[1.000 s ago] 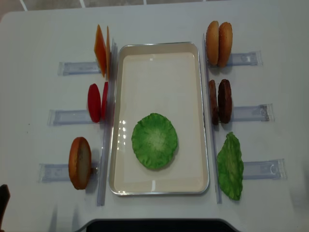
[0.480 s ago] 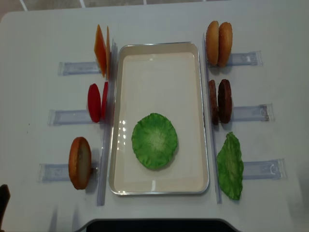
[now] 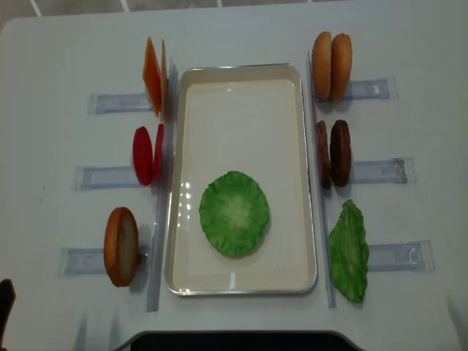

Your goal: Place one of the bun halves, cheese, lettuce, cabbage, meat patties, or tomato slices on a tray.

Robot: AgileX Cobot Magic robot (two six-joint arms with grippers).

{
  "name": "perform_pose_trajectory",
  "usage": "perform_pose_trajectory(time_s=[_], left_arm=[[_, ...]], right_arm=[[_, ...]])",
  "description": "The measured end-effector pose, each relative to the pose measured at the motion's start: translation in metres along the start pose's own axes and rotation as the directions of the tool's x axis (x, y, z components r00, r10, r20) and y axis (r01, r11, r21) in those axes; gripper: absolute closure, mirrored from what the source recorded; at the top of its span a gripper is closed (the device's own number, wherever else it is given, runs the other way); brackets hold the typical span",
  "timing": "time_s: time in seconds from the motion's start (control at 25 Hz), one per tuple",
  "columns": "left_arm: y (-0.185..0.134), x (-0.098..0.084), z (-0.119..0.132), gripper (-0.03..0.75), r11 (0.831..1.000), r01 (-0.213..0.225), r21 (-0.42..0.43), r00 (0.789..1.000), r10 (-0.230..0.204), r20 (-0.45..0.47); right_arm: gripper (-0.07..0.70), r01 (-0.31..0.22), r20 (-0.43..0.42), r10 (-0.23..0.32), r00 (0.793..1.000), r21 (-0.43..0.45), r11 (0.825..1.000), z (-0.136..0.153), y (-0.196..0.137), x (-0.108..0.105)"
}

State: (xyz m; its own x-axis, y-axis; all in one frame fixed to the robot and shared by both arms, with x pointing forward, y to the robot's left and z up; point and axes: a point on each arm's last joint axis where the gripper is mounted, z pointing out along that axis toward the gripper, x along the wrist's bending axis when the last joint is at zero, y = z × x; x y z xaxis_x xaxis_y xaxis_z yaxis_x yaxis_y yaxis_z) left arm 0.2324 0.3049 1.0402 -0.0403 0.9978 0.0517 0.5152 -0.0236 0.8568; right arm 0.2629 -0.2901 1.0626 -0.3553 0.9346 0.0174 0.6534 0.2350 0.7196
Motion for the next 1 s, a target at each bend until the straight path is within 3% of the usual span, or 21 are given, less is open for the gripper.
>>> perform_pose_trajectory(time_s=[0.44, 0.64, 0.8, 1.0], left_arm=[[0.000, 0.000, 0.000, 0.262, 1.000, 0.000, 0.000, 1.000, 0.000, 0.000], [0.000, 0.000, 0.000, 0.262, 1.000, 0.000, 0.000, 1.000, 0.000, 0.000], [0.000, 0.000, 0.000, 0.262, 1.000, 0.000, 0.000, 1.000, 0.000, 0.000], [0.000, 0.000, 0.000, 0.262, 1.000, 0.000, 0.000, 1.000, 0.000, 0.000]], right_arm=[[0.335, 0.051, -0.094, -0.061, 0.994, -0.115, 0.992, -0.004, -0.023, 0.008], [0.337, 0.027, -0.138, -0.045, 0.989, -0.133, 0.991, -0.006, -0.025, 0.011], [0.338, 0.022, -0.137, -0.054, 0.989, -0.219, 0.975, -0.015, -0.034, 0.011], [0.338, 0.020, -0.138, -0.053, 0.989, -0.234, 0.972, -0.017, -0.036, 0.010]])
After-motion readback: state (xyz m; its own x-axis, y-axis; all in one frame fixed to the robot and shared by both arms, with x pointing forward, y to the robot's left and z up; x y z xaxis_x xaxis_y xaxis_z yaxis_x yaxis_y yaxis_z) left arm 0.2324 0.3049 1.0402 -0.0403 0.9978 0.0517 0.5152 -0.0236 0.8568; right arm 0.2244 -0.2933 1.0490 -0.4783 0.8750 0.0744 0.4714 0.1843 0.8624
